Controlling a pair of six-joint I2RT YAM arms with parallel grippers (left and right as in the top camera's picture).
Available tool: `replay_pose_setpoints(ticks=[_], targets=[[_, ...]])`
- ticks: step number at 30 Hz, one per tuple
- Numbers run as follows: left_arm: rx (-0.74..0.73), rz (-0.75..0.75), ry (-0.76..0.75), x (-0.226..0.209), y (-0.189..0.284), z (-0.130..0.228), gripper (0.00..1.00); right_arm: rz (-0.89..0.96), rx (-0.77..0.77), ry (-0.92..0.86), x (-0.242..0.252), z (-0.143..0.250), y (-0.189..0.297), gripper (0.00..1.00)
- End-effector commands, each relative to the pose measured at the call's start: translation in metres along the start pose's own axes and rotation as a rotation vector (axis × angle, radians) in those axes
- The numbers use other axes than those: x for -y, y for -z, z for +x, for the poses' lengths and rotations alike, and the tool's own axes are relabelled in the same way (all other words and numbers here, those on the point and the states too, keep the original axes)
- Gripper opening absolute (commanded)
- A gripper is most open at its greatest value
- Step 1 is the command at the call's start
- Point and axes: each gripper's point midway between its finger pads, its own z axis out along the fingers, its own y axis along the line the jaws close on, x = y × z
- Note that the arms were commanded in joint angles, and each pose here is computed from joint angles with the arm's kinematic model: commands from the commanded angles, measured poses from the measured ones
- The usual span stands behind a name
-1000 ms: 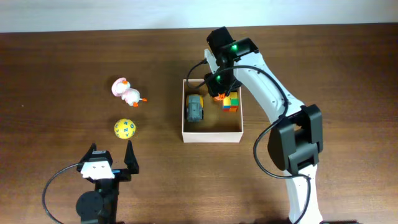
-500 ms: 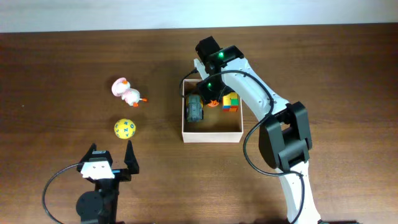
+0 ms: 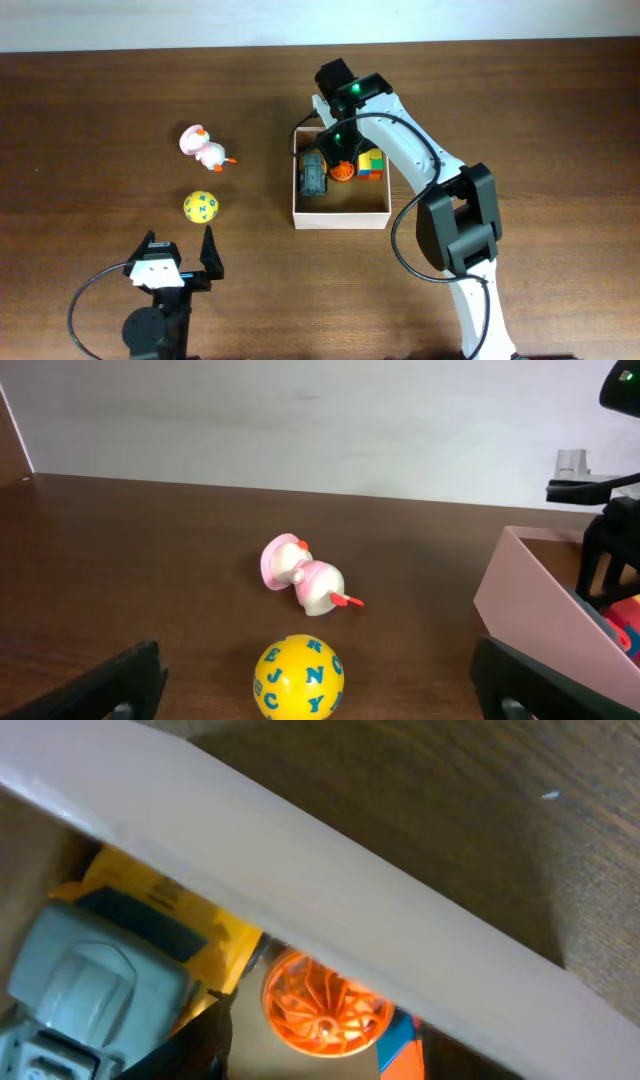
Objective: Pack container
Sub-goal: 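Lower the spinner into the box and open the right gripper, then withdraw the right gripper up and right to the table edge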
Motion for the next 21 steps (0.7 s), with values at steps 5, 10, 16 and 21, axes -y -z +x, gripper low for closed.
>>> replay_pose_setpoints(ticks=[5, 10, 16, 21], targets=[[0.004, -0.002, -0.019, 0.0, 0.0, 0.001, 0.99, 0.001, 0.025, 0.013, -0.006, -0.008, 0.038, 0.54], [0.004, -0.002, -0.019, 0.0, 0.0, 0.001, 0.99, 0.003, 0.08, 0.037, -0.019, -0.014, 0.087, 0.54], [0.004, -0.002, -0.019, 0.0, 0.0, 0.001, 0.99, 0.157, 0.127, -0.097, 0.009, -0.016, 0.126, 0.54], [0.004, -0.002, -0.019, 0.0, 0.0, 0.001, 0.99, 0.34, 0.11, -0.304, 0.07, 0.0, 0.138, 0.58]])
